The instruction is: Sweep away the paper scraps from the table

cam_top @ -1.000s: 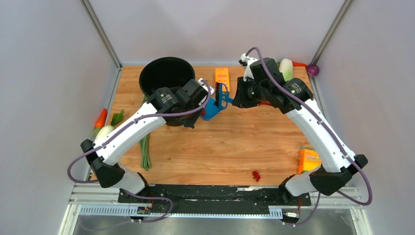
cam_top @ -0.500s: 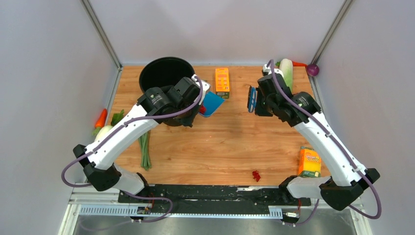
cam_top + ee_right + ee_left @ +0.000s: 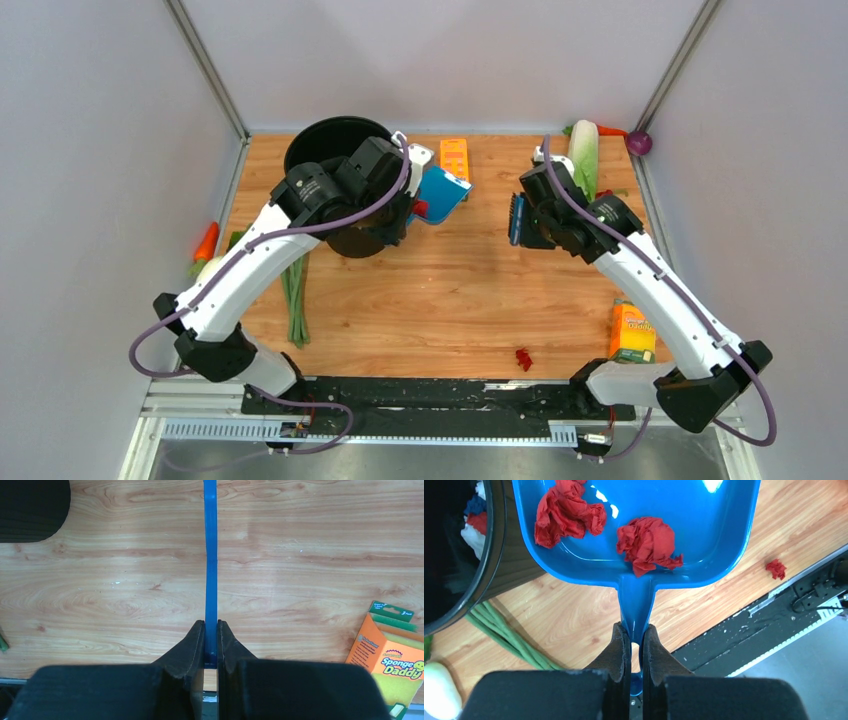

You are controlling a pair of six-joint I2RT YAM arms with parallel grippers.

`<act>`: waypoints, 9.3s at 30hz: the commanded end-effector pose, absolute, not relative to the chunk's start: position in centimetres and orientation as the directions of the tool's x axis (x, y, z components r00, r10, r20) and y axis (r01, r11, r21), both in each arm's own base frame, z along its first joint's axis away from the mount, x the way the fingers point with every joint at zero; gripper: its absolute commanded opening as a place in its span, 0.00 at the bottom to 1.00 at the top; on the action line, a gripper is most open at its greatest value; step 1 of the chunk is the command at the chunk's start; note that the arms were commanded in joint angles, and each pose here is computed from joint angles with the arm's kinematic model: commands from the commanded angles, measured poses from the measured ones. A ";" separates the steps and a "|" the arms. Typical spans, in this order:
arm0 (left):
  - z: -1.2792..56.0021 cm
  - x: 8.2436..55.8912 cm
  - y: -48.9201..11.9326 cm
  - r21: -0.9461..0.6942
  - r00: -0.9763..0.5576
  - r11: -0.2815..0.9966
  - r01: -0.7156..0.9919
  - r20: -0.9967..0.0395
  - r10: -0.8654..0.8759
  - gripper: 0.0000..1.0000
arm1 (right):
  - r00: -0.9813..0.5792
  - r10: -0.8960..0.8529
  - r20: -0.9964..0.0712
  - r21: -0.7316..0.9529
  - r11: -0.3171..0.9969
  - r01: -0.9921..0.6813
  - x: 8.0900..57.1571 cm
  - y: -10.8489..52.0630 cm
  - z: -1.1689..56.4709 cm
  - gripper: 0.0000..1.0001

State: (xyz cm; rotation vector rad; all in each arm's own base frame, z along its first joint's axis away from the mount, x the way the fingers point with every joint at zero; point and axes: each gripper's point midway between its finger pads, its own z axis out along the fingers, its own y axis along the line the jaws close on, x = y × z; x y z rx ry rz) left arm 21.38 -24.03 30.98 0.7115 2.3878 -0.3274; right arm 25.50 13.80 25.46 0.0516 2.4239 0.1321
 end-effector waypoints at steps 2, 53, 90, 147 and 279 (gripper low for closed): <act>32.1 21.7 -25.3 -0.095 -0.671 0.822 0.561 -0.634 0.384 0.00 | -0.743 0.115 -0.659 0.169 0.986 0.003 25.5 14.4 25.9 0.00; 37.5 31.0 -23.4 -0.772 -0.775 0.549 0.322 -0.548 -0.315 0.00 | -0.776 0.160 -0.610 0.321 0.945 -0.058 23.3 16.5 23.5 0.00; 43.6 32.0 -19.8 -0.921 -0.721 0.014 0.390 -0.315 -0.617 0.00 | -0.756 0.119 -0.644 0.264 0.962 -0.073 23.4 15.4 24.3 0.00; 23.9 8.7 -25.9 -0.316 -0.597 0.511 0.799 -0.514 0.616 0.00 | -0.341 0.761 -0.552 0.592 0.646 0.482 20.4 7.4 34.6 0.00; 11.6 16.1 -23.6 0.188 -0.581 0.590 0.785 -0.108 0.807 0.00 | -0.942 0.043 -0.334 -0.032 0.998 0.057 24.9 10.0 20.6 0.00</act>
